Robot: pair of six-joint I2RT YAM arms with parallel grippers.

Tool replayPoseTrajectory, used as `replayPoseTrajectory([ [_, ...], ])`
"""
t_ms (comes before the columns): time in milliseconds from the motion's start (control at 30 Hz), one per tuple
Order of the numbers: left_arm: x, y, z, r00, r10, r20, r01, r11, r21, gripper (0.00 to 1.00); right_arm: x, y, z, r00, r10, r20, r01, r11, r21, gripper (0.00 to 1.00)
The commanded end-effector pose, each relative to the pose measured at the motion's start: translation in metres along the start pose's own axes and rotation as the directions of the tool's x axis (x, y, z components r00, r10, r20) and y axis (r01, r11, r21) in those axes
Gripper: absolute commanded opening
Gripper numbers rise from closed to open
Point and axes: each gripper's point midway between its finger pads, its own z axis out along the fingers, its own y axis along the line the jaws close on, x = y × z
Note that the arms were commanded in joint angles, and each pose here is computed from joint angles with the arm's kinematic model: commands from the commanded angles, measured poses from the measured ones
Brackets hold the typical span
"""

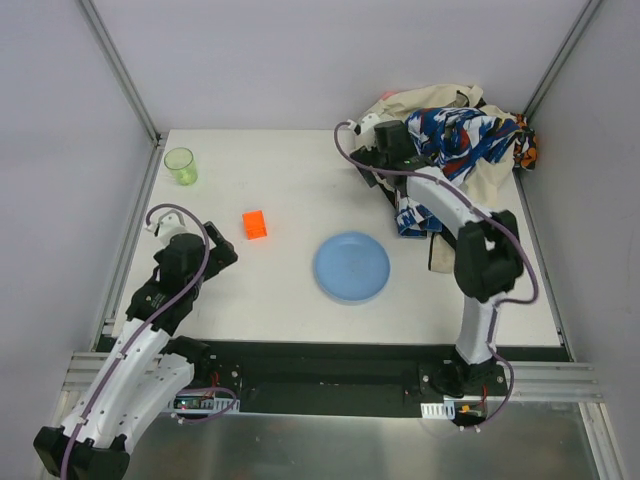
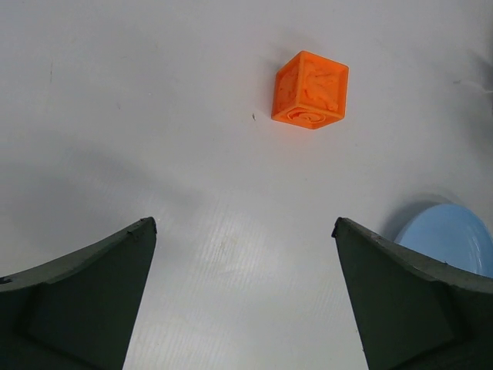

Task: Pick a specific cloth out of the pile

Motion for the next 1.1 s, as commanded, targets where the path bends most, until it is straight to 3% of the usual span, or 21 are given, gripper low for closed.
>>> replayPoseTrajectory([
  [0, -0.014, -0.005, 0.001, 0.999, -0.026, 0.046, 0.026, 1.000, -0.009, 0.99, 0.029, -0.022, 0.043, 0.956, -0.191, -0.222, 0.216, 0.972, 0.095, 0.96],
  [200, -0.015, -0.005, 0.007, 0.999, -0.021, 0.049, 0.022, 0.999, -0.029, 0.99, 0.076, -0.029, 0.102, 0.872, -0.253, -0.419, 0.298, 0.953, 0.046, 0.96],
  [333, -0.015, -0.004, 0.012, 0.998, -0.020, 0.052, 0.022, 0.999, -0.045, 0.99, 0.104, -0.041, 0.126, 0.840, -0.246, -0.483, 0.310, 0.949, 0.056, 0.98],
  [367, -0.015, -0.004, 0.013, 0.998, -0.020, 0.052, 0.022, 0.998, -0.051, 0.99, 0.109, -0.042, 0.130, 0.836, -0.249, -0.490, 0.313, 0.948, 0.051, 0.91],
  [467, -0.015, -0.004, 0.016, 0.999, -0.015, 0.046, 0.018, 0.998, -0.061, 0.99, 0.112, -0.043, 0.135, 0.837, -0.239, -0.492, 0.304, 0.951, 0.054, 0.46],
  [600, -0.014, -0.007, 0.019, 0.999, -0.011, 0.033, 0.013, 0.998, -0.062, 0.99, 0.083, -0.028, 0.117, 0.900, -0.169, -0.402, 0.178, 0.984, -0.016, 0.02],
  [733, -0.012, -0.013, 0.023, 1.000, -0.003, 0.011, 0.004, 0.999, -0.043, 0.99, 0.039, -0.006, 0.075, 0.955, -0.065, -0.290, 0.043, 0.996, -0.084, 0.01],
  [900, -0.013, -0.032, 0.027, 1.000, 0.009, -0.007, -0.009, 0.999, 0.033, 0.99, -0.016, 0.030, 0.011, 0.988, -0.075, -0.134, 0.052, 0.985, -0.163, 0.01],
  [1067, -0.018, -0.063, 0.038, 0.999, 0.041, -0.018, -0.038, 0.989, 0.141, 0.99, -0.051, 0.036, -0.034, 0.998, -0.050, -0.025, 0.045, 0.986, -0.161, 0.01],
])
